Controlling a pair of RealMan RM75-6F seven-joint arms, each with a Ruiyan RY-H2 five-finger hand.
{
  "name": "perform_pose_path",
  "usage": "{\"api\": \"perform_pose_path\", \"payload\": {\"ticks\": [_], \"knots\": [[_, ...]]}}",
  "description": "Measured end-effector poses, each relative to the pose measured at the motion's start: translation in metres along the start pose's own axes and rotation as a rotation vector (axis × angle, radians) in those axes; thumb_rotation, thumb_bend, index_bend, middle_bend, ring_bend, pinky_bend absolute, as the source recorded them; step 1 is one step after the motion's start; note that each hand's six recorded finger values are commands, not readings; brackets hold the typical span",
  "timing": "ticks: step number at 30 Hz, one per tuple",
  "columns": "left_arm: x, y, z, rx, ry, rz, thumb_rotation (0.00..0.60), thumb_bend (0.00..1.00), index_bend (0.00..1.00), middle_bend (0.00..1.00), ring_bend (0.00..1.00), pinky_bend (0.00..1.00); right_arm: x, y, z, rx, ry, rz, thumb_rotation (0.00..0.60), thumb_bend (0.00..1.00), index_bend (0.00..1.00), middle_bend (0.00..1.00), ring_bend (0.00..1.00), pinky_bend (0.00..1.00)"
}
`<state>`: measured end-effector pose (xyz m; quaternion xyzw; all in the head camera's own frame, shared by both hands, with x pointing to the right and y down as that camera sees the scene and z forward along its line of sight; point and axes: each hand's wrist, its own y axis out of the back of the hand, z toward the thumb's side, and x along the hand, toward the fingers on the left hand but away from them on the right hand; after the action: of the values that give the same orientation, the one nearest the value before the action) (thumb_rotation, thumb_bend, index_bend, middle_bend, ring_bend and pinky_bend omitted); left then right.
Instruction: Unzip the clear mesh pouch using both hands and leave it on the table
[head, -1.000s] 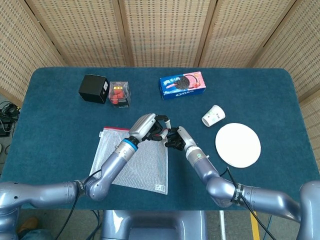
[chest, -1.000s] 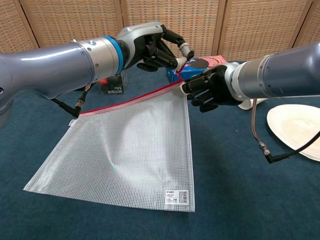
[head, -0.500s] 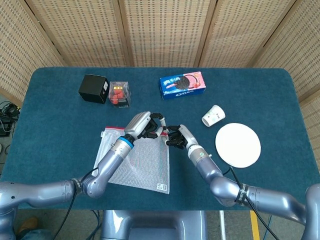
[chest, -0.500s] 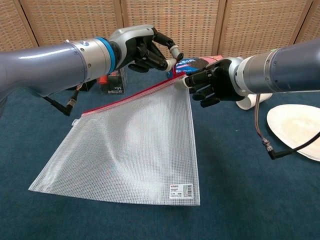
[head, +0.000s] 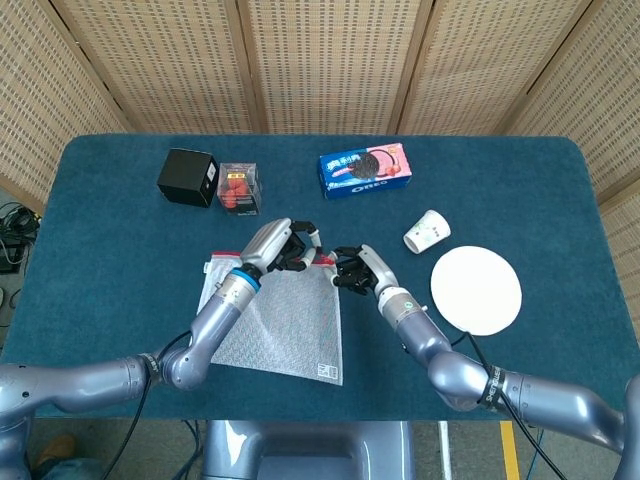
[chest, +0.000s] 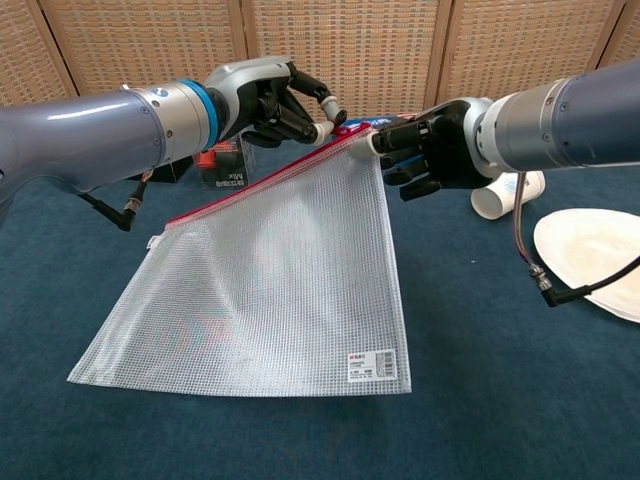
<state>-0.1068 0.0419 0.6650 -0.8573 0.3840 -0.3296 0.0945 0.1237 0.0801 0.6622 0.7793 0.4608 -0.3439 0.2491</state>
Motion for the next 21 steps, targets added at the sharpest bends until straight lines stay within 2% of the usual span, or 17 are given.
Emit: {"api": "perform_pose_path", "payload": {"ticks": [21], "knots": [[0.001,0.006,-0.021,-0.012,0.041,0.003,0.6,0.57,0.93,0.98,1.0,1.0,0.005,0.009,0.013,-0.047,0.029,-0.004,0.6,0.88,0.72,0.88,0.85,1.0]]}}
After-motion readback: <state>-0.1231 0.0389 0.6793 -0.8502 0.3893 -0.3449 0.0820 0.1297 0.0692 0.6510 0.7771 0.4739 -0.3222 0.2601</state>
